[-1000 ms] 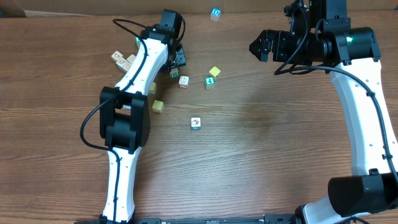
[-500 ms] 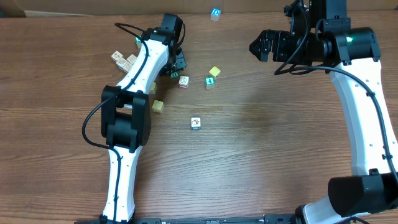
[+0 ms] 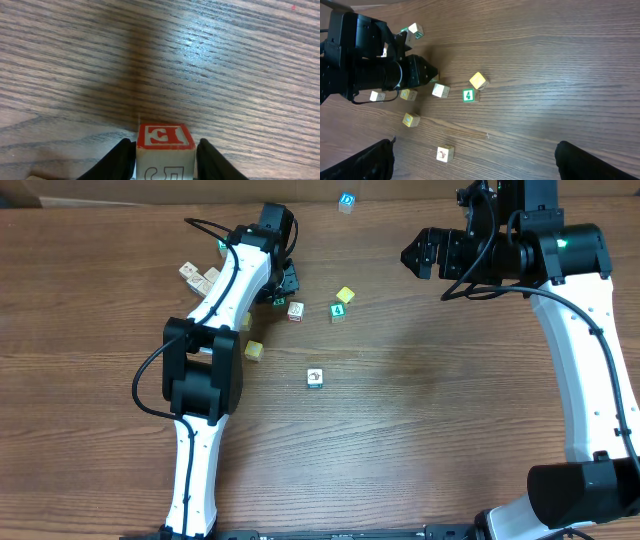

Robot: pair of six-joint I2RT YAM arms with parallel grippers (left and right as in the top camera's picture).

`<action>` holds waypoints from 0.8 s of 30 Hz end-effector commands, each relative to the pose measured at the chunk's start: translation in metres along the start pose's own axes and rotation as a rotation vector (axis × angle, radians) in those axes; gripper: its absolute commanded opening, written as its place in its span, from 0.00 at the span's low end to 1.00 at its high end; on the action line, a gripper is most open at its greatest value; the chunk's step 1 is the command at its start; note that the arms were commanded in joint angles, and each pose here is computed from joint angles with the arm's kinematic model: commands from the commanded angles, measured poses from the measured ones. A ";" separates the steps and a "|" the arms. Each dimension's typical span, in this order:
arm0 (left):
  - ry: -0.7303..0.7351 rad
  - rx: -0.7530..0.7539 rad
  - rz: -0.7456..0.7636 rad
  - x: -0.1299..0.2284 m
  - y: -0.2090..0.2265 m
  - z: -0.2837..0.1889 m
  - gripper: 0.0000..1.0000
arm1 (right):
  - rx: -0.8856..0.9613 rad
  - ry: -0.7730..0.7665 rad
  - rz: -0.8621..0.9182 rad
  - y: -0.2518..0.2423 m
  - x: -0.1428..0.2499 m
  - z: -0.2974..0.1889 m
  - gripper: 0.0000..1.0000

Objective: Form a tower
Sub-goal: 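Swing the left gripper to the upper left and grasp a red-lettered block, then lift the red-lettered block with the left gripper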

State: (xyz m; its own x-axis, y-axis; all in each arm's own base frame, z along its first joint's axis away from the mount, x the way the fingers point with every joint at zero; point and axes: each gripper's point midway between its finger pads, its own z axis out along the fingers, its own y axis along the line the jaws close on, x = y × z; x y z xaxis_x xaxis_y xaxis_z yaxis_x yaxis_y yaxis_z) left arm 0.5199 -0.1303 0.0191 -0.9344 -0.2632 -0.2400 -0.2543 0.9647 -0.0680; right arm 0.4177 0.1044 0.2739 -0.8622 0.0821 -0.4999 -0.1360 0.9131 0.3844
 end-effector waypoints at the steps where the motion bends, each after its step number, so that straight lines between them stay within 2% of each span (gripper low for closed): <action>1: -0.018 0.028 0.011 -0.006 -0.003 -0.013 0.38 | -0.001 -0.022 -0.013 0.005 -0.004 -0.006 1.00; 5: -0.074 0.057 0.046 -0.018 -0.008 -0.042 0.39 | -0.001 -0.022 -0.013 0.005 -0.004 -0.006 1.00; 10: -0.083 0.060 0.067 -0.019 -0.008 -0.052 0.47 | -0.001 -0.022 -0.013 0.005 -0.004 -0.006 1.00; 17: -0.045 0.027 0.092 -0.010 -0.002 -0.036 0.47 | -0.001 -0.022 -0.013 0.005 -0.004 -0.006 1.00; 24: 0.011 -0.002 0.092 0.002 0.003 0.003 0.46 | -0.001 -0.022 -0.013 0.005 -0.004 -0.006 1.00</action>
State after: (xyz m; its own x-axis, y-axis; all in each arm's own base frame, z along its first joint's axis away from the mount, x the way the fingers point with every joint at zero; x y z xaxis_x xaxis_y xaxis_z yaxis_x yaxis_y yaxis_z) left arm 0.5219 -0.1320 0.0452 -0.9415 -0.1878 -0.2798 -0.1741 0.9820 -0.0732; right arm 0.4177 0.1044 0.2739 -0.8622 0.0821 -0.4999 -0.1360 0.9131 0.3844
